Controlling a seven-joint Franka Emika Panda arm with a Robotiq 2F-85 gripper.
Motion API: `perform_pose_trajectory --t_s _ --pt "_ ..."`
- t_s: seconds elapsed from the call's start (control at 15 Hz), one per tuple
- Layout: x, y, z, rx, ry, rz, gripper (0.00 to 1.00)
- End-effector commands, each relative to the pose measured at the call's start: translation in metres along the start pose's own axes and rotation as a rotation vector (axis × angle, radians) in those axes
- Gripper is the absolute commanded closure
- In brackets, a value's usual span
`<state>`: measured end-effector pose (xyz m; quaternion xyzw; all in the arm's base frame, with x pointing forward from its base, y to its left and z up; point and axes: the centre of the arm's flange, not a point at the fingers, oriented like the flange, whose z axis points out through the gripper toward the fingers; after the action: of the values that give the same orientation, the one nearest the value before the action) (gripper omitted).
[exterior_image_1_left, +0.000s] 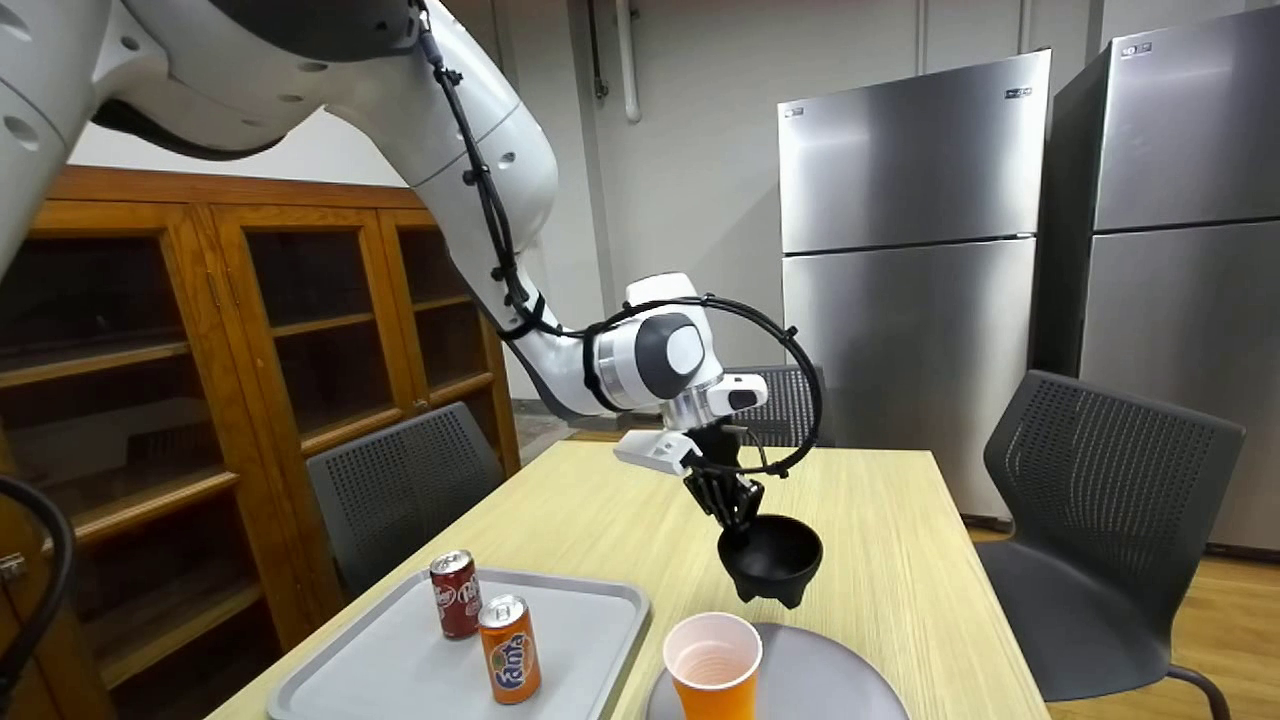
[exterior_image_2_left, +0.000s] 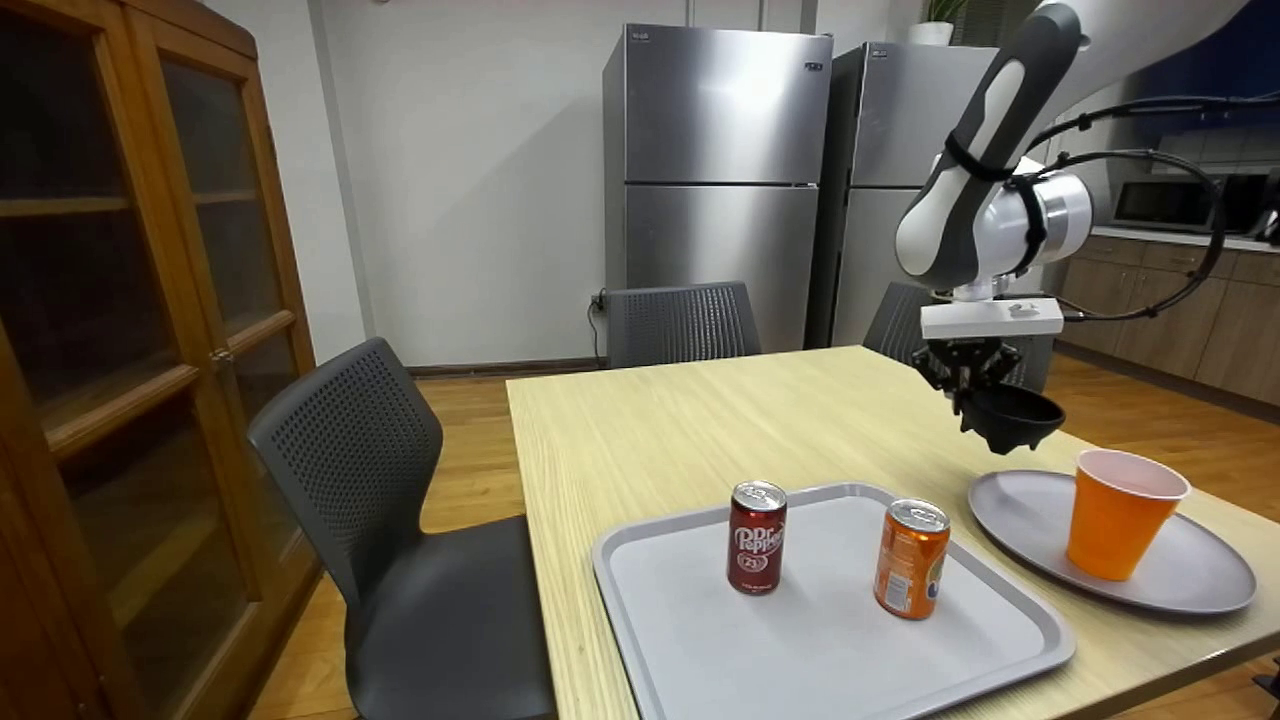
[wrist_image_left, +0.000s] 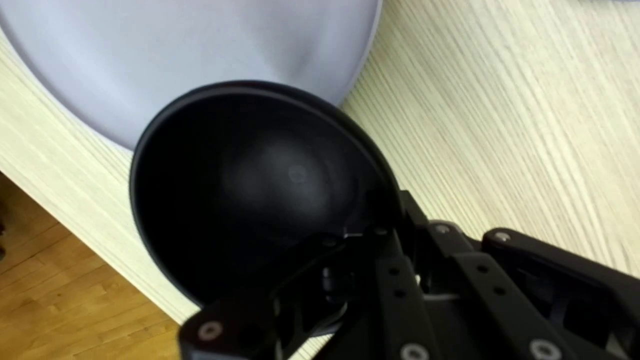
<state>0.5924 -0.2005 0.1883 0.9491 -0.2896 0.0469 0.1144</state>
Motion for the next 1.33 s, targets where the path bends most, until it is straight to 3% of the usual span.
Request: perform_pose_trajectory --t_s 0.0,1.27 --pt "0.01 -0.023 -0.01 0.001 0.008 -0.02 0.98" --pt "0.042 -0.1 0.032 -0.014 0.003 -0.117 0.98"
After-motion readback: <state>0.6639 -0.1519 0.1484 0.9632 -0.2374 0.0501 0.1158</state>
